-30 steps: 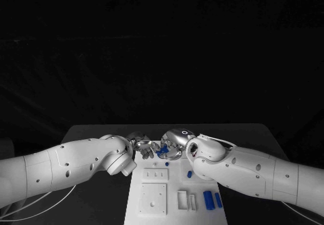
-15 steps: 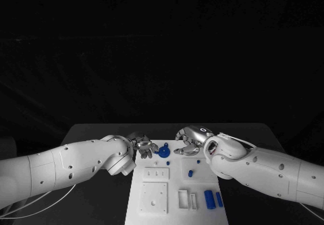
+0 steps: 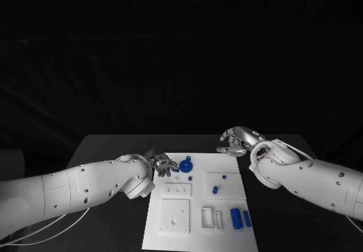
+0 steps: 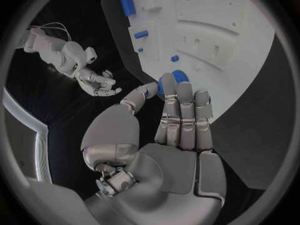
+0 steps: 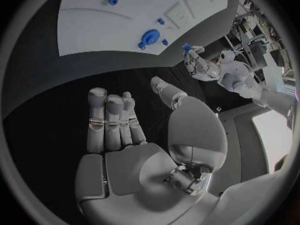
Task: Assemble the parts on the task board
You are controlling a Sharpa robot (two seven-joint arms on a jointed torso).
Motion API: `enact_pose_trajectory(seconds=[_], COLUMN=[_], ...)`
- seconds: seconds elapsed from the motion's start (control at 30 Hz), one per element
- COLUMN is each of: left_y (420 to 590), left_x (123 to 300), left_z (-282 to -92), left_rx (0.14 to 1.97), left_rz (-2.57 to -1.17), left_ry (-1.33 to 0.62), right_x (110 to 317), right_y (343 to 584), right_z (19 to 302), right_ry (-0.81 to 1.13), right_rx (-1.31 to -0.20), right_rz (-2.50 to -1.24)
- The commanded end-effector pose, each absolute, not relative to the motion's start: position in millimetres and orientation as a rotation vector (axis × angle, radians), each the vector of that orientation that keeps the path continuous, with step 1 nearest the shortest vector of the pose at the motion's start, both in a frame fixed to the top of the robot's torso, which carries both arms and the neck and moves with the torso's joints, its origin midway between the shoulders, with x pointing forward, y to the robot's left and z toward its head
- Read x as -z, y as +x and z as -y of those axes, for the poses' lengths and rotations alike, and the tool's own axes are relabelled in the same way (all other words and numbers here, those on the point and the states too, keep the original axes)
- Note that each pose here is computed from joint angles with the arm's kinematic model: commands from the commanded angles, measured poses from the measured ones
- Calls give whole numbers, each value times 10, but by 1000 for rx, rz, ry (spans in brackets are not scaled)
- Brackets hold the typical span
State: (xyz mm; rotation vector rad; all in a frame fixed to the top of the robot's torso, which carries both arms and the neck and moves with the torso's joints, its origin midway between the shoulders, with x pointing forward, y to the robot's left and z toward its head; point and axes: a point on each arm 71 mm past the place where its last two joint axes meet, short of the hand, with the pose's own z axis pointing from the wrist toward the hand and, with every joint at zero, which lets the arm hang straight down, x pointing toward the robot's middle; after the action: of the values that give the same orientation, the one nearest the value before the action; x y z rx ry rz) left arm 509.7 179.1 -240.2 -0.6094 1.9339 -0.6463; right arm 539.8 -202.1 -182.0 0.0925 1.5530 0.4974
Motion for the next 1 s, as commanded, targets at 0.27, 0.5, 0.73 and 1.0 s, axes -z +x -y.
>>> enact_pose_trajectory(seconds=[0.27, 0.5, 0.73, 1.0], left_y=[5035, 5012, 4994, 4989], left_x=[2557, 2651, 2741, 2836], left_z=[-1774, -1721, -1694, -1638], left_rx=[601, 583, 564, 546], left_rz=[-1912, -1941, -1963, -1970], left_ry=[-630, -607, -574, -527], right_x=[1726, 1625, 1578, 1572], right_y=[5511, 5595, 5637, 5649], right_z=[2145, 2154, 2145, 2090], right_ry=[192, 192, 192, 189], right_rx=[-512, -498, -495, -503], right_rz=[-1519, -1506, -1496, -1500])
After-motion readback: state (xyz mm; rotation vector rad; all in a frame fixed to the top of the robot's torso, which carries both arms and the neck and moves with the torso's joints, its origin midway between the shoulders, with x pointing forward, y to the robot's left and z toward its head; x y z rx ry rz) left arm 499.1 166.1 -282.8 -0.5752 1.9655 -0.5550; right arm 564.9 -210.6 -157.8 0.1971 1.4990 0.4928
